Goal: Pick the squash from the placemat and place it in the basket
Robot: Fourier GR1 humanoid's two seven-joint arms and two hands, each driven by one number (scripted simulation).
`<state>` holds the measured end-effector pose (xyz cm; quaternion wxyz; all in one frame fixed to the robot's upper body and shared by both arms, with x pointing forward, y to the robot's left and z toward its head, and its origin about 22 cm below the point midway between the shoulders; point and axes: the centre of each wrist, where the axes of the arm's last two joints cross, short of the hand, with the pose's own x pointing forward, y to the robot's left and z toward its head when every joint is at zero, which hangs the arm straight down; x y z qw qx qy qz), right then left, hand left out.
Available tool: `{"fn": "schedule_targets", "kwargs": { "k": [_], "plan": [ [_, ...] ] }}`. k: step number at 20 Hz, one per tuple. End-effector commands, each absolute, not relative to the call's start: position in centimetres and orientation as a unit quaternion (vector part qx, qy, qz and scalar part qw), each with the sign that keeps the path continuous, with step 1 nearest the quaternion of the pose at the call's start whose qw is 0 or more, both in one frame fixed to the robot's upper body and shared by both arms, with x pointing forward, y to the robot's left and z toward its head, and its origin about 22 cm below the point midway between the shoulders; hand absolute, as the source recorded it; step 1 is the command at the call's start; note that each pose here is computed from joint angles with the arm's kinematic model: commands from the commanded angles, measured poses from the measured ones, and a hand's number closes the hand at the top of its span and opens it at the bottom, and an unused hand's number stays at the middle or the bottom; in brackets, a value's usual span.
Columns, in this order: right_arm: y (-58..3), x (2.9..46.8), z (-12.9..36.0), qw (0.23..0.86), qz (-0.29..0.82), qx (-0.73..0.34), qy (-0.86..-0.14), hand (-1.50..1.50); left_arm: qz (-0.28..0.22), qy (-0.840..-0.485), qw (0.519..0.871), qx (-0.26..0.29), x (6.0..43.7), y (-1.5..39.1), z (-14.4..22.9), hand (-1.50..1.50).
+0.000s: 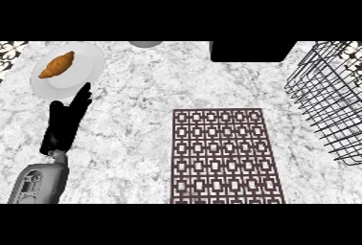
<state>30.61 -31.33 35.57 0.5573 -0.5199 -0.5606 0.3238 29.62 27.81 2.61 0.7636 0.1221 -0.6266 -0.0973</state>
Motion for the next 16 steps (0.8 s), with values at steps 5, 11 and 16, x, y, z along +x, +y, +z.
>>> {"fn": "schedule_targets", "kwargs": {
  "k": [5,11,16],
  "plan": [
    [-39.3,32.6,32.7,0.555,0.352,-0.490,-0.573,1.50,-0.094,-0.623,0.766,0.127,29.5,28.3,1.5,0.00],
    [-39.0,35.3,29.4,0.560,0.361,-0.482,-0.570,1.50,-0.106,-0.623,0.765,0.120,29.2,27.9,1.4,0.00],
    [-42.0,35.2,25.4,0.581,0.366,-0.465,-0.558,1.50,-0.095,-0.627,0.764,0.121,30.4,26.3,2.8,0.00]
  ]
}}
